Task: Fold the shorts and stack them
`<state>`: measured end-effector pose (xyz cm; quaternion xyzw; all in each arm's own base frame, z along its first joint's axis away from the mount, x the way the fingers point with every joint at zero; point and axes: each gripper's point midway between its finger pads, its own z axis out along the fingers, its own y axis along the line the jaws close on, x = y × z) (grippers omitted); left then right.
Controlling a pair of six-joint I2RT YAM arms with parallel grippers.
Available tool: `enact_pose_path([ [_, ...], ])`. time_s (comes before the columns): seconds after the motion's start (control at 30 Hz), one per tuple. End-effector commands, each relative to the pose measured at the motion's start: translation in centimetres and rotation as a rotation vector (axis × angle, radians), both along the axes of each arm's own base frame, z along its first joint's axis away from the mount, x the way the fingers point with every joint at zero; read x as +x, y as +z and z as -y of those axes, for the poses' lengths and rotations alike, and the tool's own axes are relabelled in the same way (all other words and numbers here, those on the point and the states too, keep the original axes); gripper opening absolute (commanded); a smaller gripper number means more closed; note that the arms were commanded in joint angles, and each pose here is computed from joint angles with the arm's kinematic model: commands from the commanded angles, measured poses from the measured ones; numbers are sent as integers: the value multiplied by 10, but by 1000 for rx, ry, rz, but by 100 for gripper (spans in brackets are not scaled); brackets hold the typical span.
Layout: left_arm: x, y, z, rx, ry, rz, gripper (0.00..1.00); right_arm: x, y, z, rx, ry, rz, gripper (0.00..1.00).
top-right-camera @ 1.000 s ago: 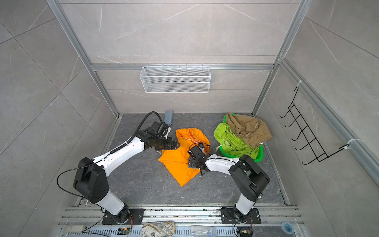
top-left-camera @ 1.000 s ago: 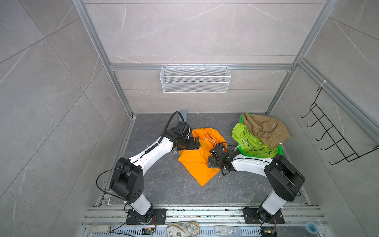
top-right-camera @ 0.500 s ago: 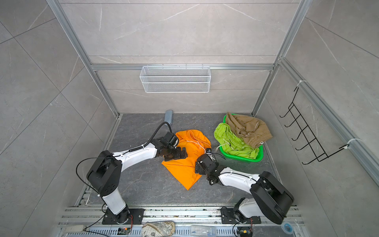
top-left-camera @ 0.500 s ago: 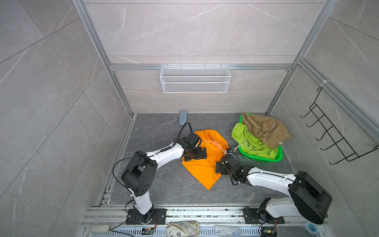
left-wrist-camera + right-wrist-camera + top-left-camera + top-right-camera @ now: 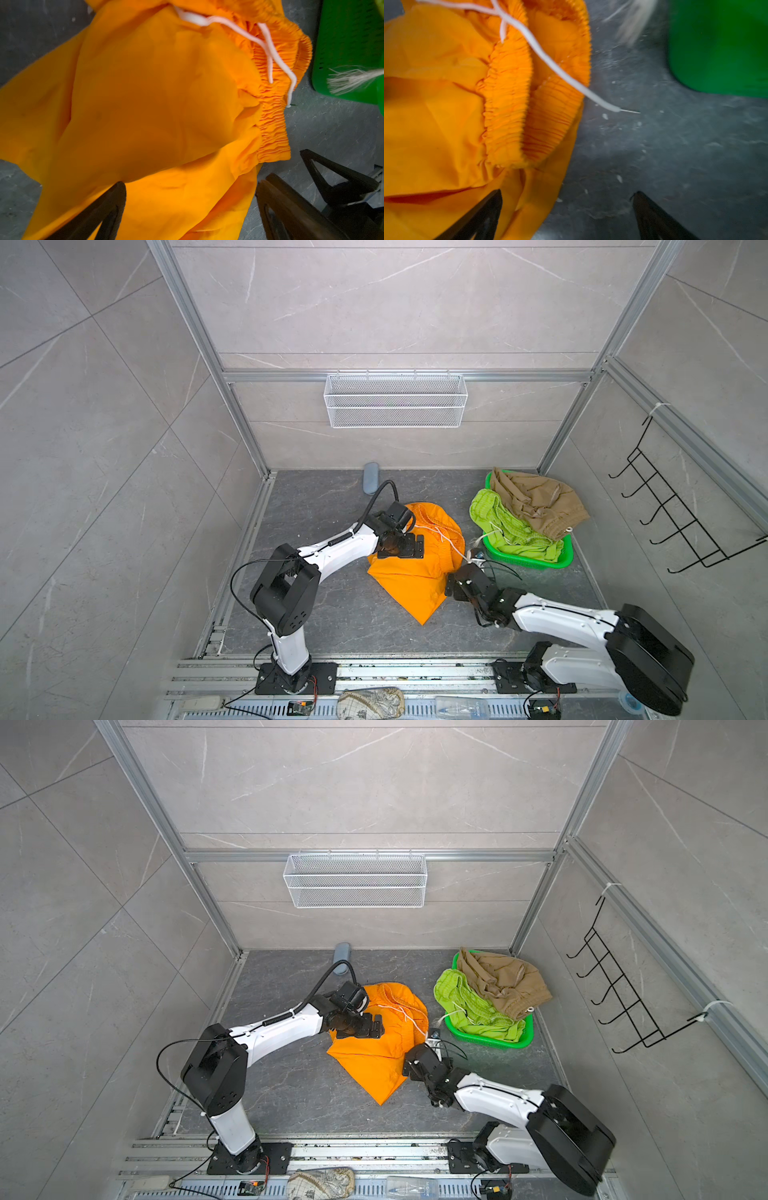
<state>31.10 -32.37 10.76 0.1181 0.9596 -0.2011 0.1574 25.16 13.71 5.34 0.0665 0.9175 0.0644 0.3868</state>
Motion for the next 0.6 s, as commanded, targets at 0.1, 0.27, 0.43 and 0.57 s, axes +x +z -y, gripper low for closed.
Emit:
enact_pose_path([
  [0.1,-11,0,32,151,-231,33,100,-10,6,29,-101,-134,32,99],
  [0.27,-18,-9,59,207,-322,26,100,-22,15,47,-123,-221,25,100],
  [0.43,-20,-16,80,193,-360,18,100,-31,34,52,8,-216,78,99],
  [0.57,-24,-24,90,230,-395,36,100,-36,66,68,4,-253,127,100],
])
